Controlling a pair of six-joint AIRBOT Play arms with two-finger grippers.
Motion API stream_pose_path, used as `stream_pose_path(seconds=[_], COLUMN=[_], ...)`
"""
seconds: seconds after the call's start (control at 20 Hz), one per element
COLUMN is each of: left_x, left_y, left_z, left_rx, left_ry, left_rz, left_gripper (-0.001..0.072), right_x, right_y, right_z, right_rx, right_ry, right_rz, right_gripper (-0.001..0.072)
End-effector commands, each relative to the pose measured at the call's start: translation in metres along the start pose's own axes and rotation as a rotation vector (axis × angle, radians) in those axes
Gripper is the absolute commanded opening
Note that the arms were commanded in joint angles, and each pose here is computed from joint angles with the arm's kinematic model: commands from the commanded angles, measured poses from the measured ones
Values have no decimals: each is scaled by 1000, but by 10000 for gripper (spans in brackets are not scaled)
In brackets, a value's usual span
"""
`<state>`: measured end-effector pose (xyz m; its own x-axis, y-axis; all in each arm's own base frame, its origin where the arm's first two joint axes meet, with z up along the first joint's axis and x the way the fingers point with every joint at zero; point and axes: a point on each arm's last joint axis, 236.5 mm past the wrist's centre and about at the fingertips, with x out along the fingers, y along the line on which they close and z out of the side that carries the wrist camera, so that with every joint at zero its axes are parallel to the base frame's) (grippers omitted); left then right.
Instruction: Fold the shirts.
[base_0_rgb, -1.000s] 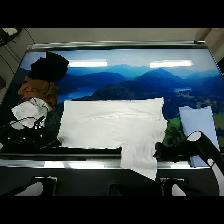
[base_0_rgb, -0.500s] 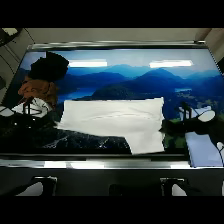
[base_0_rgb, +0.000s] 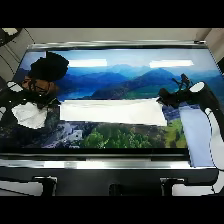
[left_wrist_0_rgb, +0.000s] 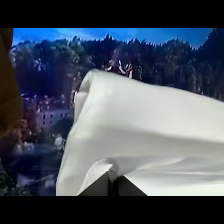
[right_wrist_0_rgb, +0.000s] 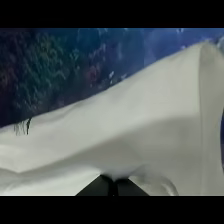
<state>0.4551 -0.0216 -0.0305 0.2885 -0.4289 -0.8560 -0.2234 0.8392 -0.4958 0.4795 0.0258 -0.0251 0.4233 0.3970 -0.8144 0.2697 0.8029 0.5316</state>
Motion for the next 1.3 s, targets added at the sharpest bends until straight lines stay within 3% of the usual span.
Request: stream_pose_path(seconds=[0.0,0.35,0.4,0.45,0.5,0.55,0.6,0.7,0.95,1.25], left_x=[34,45,43,40,34,27,17,-8,-66,-125], left_y=[12,38,37,34,30,25,19,3,-41,-113], left_z=[3,-42,-44,-43,-37,-30,-21,2,28,6], left_rx=[-63,-58,-54,-37,-26,-3,40,104,191,338], left_ry=[60,253,262,256,236,209,178,91,-93,-214], left_rz=[8,138,137,133,131,126,119,107,76,24], left_gripper=[23,40,76,190,394,506,519,519,517,517], right_x=[27,29,28,25,16,5,-9,-32,-22,33], right_y=[-12,-15,-14,-15,-15,-19,-27,-54,-77,-84], right_z=[12,2,0,-1,-2,-2,0,-3,-41,-37], right_rx=[55,50,51,54,62,63,58,102,136,260], right_ry=[-10,30,41,48,53,60,63,99,307,288], right_rz=[-25,-35,-35,-33,-27,-25,-25,-29,68,53], right_gripper=[48,51,52,80,288,514,637,704,720,720])
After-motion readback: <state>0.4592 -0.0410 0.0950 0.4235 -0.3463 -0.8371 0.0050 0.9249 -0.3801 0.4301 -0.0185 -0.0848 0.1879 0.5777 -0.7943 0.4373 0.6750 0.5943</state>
